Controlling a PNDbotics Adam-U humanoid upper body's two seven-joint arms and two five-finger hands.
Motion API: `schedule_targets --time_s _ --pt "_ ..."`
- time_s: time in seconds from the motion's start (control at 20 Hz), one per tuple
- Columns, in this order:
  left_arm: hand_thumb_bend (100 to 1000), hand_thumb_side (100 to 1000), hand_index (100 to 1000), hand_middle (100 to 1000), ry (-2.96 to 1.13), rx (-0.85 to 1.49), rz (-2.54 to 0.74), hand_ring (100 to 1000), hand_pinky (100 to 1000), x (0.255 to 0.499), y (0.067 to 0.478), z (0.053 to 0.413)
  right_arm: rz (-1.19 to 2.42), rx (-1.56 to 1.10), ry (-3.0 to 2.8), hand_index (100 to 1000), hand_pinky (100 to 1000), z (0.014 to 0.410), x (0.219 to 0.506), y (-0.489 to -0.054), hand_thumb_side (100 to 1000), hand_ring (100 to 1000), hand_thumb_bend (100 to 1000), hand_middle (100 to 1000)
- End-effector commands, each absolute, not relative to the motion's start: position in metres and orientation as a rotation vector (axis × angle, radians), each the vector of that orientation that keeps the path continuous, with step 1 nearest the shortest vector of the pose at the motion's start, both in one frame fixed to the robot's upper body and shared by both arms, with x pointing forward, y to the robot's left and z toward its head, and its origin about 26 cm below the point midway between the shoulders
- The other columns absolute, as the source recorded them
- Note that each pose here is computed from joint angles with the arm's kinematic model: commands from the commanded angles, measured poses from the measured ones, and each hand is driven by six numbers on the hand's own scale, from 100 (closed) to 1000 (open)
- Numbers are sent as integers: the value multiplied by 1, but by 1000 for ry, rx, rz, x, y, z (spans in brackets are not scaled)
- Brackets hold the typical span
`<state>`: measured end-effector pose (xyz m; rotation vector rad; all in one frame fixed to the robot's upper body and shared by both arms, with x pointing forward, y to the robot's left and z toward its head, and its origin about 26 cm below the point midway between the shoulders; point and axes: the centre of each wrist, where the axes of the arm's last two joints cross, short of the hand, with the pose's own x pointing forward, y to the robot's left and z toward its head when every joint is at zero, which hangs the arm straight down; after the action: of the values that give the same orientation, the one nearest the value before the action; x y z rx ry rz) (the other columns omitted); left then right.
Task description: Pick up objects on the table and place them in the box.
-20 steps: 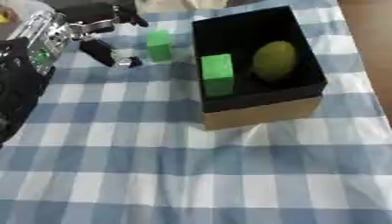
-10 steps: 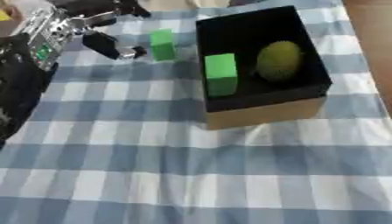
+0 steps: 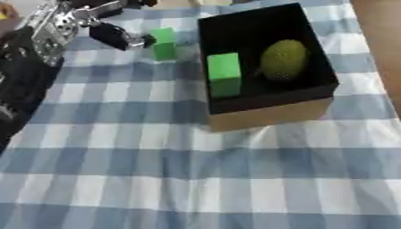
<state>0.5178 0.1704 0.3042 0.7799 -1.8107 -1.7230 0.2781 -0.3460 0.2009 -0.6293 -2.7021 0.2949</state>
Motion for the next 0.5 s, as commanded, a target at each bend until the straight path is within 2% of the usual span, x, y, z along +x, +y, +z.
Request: schedule_targets --time_s 0.05,0.5 --pt "455 683 953 852 -1837 814 -1695 908 915 516 174 326 318 -644 -2721 914 941 208 278 -346 470 1000 100 426" --pt "512 715 961 869 -1800 835 -1663 955 945 517 179 328 320 -649 -2724 914 942 210 278 -345 470 1000 100 422"
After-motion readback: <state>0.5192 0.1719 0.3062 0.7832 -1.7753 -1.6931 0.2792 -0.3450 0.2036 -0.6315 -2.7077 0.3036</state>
